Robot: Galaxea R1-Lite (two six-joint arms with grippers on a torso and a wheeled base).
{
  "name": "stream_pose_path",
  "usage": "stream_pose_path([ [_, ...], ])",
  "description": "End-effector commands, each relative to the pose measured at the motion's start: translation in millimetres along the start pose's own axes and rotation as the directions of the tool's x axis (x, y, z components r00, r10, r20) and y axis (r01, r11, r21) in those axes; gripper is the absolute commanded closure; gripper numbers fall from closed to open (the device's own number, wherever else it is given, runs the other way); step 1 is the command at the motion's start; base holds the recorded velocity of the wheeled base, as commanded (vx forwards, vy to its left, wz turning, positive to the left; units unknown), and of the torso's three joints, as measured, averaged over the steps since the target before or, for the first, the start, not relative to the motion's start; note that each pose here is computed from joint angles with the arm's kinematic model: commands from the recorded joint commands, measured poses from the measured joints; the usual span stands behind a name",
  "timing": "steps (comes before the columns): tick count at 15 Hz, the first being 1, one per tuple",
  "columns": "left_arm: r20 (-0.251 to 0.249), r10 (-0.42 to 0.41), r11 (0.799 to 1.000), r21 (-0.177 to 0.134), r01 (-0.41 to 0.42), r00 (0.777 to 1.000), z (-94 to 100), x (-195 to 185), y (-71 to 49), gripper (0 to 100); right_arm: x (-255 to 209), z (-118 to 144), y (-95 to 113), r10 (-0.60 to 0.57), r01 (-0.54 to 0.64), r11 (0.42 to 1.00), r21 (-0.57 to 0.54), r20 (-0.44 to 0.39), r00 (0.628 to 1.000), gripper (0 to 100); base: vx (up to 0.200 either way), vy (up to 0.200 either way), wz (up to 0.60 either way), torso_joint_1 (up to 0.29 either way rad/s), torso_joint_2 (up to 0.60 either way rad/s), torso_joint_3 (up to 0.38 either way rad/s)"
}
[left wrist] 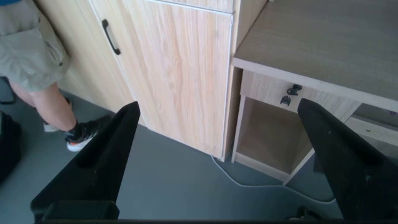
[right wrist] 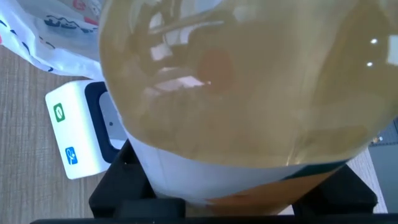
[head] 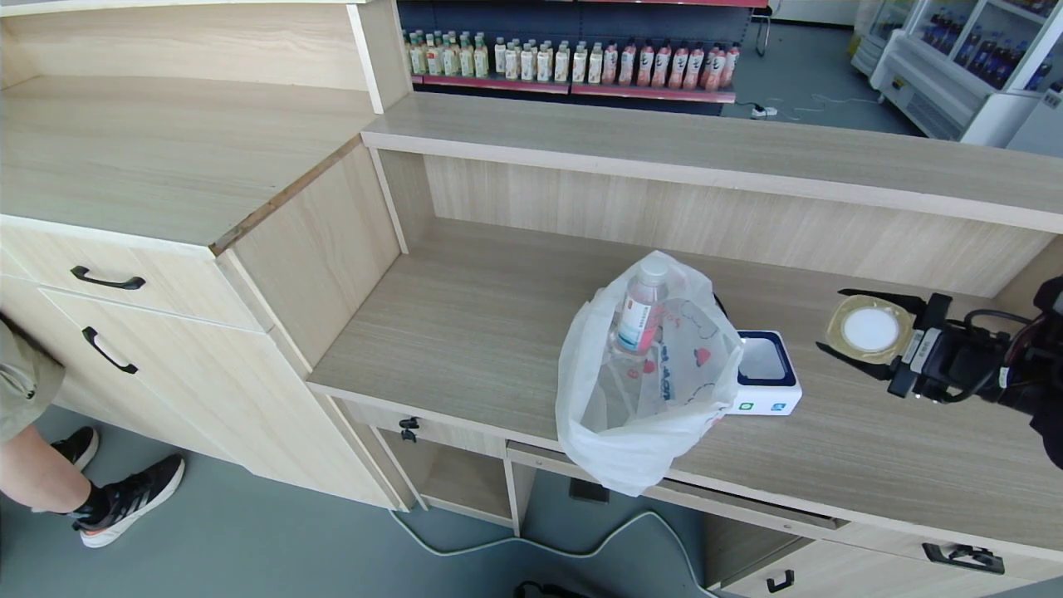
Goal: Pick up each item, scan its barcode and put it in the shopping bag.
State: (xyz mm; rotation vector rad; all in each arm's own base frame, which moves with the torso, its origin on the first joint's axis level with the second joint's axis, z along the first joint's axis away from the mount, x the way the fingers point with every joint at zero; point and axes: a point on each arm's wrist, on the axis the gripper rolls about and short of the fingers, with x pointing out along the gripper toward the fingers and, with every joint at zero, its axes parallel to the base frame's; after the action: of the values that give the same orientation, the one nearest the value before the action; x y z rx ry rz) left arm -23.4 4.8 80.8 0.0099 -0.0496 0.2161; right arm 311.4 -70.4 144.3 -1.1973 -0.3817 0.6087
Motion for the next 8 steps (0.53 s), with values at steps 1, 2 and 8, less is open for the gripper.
stream_pose_path([
  [1, 0.001, 0.001, 1.000, 0.000, -0.001, 1.000, 0.0, 0.0, 0.0, 0, 2.5, -5.1, 6.4, 0.008, -0.008, 1.000, 0.011, -0.001, 1.000, 100, 0.000, 0.000, 0.00, 0.000, 0.00, 0.000],
  [2, 0.001, 0.001, 1.000, 0.000, -0.001, 1.000, 0.0, 0.0, 0.0, 0, 3.2, -6.4, 7.3, 0.006, -0.006, 1.000, 0.009, 0.000, 1.000, 100, 0.000, 0.000, 0.00, 0.000, 0.00, 0.000],
  [8, 0.001, 0.001, 1.000, 0.000, -0.001, 1.000, 0.0, 0.0, 0.0, 0, 8.8, -9.5, 11.6, -0.001, 0.001, 1.000, -0.005, 0.013, 1.000, 100, 0.000, 0.000, 0.00, 0.000, 0.00, 0.000],
])
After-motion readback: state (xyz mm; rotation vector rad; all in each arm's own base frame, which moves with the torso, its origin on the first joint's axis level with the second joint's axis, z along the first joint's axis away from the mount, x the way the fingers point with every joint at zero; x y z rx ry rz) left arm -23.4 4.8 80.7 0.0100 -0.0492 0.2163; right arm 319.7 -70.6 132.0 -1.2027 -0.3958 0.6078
